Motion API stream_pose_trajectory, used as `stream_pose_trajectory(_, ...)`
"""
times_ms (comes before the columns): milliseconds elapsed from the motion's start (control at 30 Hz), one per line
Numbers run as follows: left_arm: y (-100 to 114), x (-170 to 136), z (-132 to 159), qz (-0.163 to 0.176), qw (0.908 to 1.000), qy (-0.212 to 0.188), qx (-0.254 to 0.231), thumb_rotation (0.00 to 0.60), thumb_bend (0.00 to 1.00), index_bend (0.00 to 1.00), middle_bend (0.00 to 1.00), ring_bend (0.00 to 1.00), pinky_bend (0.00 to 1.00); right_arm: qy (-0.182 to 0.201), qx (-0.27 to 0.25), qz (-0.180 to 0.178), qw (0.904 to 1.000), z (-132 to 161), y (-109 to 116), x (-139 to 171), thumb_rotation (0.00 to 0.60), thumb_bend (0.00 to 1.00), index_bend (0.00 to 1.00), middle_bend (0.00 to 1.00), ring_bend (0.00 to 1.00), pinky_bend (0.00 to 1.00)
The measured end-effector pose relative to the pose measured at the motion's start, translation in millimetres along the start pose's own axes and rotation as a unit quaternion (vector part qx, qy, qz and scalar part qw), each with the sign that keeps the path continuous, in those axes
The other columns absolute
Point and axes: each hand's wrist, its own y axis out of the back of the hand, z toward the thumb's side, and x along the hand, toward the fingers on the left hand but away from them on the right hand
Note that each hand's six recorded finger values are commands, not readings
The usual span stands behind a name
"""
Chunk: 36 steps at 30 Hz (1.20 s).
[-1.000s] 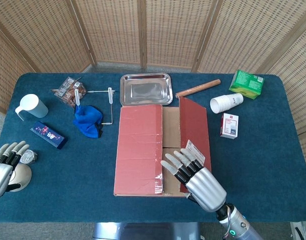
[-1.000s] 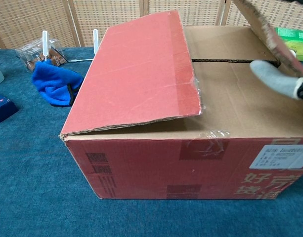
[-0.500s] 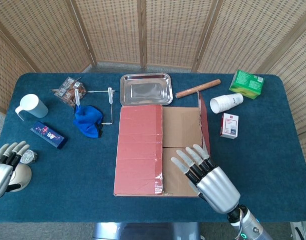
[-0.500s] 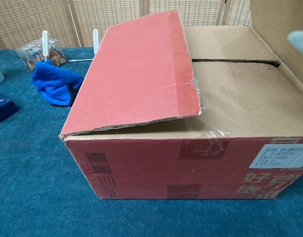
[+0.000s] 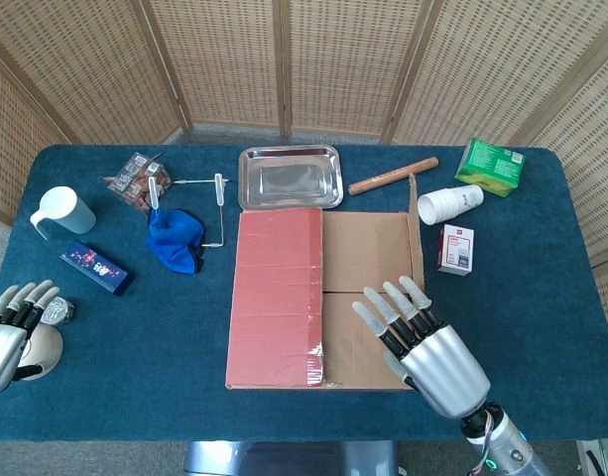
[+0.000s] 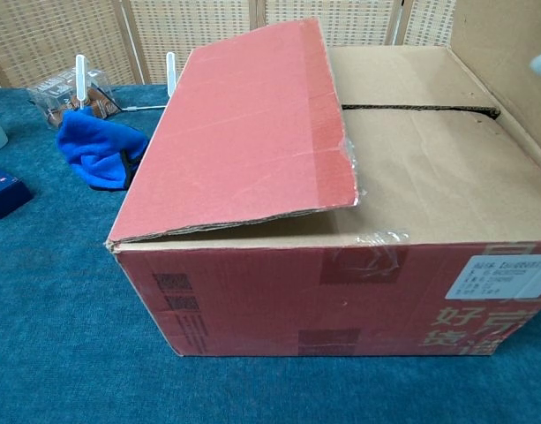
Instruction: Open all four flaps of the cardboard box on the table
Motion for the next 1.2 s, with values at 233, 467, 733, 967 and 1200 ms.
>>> stream_pose_trajectory(233, -1, 0, 0, -0.003, 1.0, 0.001, 0.0, 0.6, 0.0, 0.0, 0.0, 0.0, 0.0, -0.01, 0.031, 0.0, 0.9995, -7, 6, 2, 0.558, 0.39, 0.0, 0.0, 0.0, 0.0)
stream_pose_trajectory(467, -3, 0, 0, -0.006, 1.0, 0.001, 0.002, 0.6, 0.0, 0.0, 0.0, 0.0, 0.0, -0.024, 0.053, 0.018, 0.9982, -11, 11, 11, 0.557, 0.41, 0.0, 0.0, 0.0, 0.0)
stream_pose_trajectory(733, -4, 0, 1, -0.008, 1.0, -0.001, 0.002, 0.6, 0.0, 0.0, 0.0, 0.0, 0.0, -0.022, 0.07, 0.039, 0.9965, -14, 15, 21, 0.558, 0.41, 0.0, 0.0, 0.0, 0.0)
stream_pose_trajectory(967, -4, 0, 1, -0.008, 1.0, 0.0, 0.003, 0.6, 0.0, 0.0, 0.0, 0.0, 0.0, -0.013, 0.07, 0.055, 0.996, -18, 15, 28, 0.533, 0.41, 0.0, 0.0, 0.0, 0.0)
stream_pose_trajectory(1200, -5, 0, 3, -0.009, 1.0, -0.002, 0.003, 0.6, 0.0, 0.0, 0.0, 0.0, 0.0, -0.008, 0.085, 0.067, 0.9941, -21, 17, 34, 0.468, 0.42, 0.0, 0.0, 0.0, 0.0)
